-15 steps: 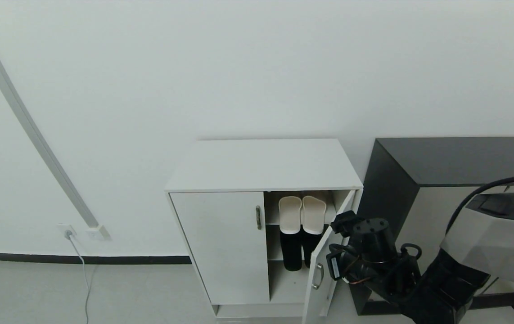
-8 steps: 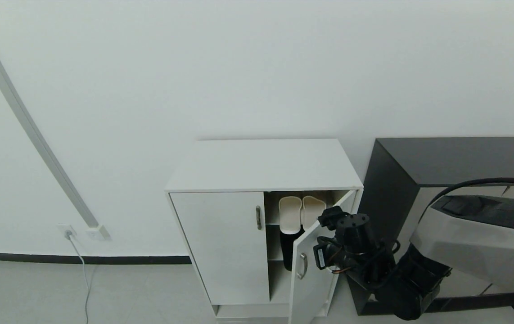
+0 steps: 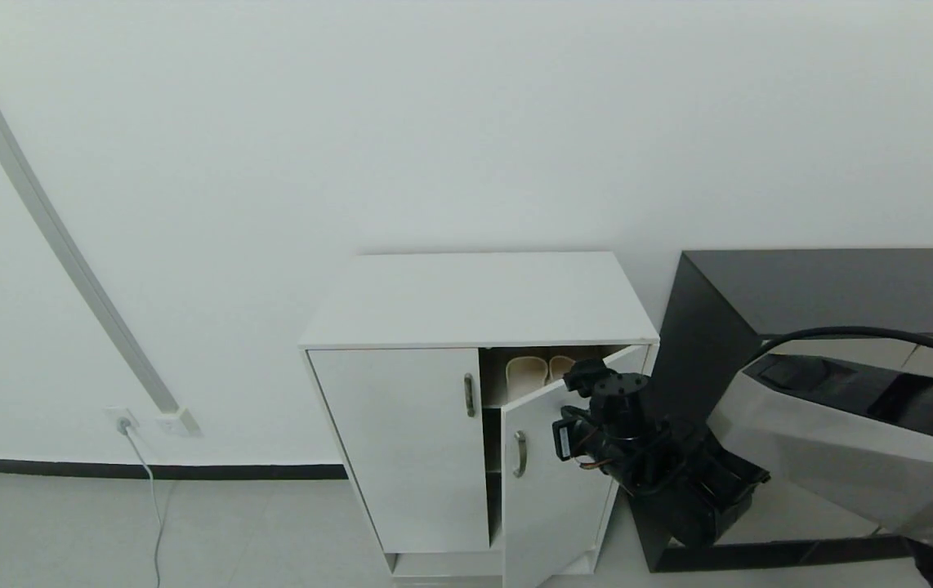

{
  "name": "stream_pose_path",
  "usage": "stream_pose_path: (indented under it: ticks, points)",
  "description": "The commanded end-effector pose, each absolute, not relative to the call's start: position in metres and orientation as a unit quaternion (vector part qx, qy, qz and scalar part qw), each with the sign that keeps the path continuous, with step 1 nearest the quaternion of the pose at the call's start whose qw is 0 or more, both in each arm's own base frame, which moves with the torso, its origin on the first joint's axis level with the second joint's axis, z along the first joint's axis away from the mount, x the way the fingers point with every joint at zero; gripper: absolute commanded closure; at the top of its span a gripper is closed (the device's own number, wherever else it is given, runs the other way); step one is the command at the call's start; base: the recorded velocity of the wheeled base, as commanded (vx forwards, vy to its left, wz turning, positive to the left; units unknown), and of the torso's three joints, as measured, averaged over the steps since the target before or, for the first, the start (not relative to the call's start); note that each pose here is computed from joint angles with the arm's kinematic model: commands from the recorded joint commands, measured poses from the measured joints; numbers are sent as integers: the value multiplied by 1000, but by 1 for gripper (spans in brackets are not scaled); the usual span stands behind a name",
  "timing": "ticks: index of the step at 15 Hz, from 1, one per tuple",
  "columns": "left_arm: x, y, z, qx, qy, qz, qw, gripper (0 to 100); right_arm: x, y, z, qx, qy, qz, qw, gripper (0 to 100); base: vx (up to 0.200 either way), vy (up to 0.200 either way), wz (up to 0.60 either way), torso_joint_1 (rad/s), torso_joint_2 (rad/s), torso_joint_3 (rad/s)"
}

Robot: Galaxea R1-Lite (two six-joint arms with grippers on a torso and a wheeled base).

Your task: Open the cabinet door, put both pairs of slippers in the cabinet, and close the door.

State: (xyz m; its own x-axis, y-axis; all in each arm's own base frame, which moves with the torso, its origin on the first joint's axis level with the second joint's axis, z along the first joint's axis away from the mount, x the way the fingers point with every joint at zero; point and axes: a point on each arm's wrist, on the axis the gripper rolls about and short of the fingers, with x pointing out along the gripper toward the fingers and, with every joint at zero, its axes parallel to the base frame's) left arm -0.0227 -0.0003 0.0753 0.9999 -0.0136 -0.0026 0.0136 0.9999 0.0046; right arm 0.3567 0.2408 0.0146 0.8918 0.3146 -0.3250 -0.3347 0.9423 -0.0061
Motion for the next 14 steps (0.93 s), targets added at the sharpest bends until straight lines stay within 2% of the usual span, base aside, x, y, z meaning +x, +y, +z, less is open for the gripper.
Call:
stream_pose_path:
  ticks: [1, 14]
  points:
    - [-23, 0, 75, 2, 2, -7, 1000, 100, 371, 241, 4, -28, 159, 159, 974, 100, 0, 0, 0, 0, 0, 0]
    - [-23, 0, 75, 2, 2, -7, 1000, 100, 416, 244, 5, -5, 107, 140, 984, 100, 0, 0, 0, 0, 0, 0]
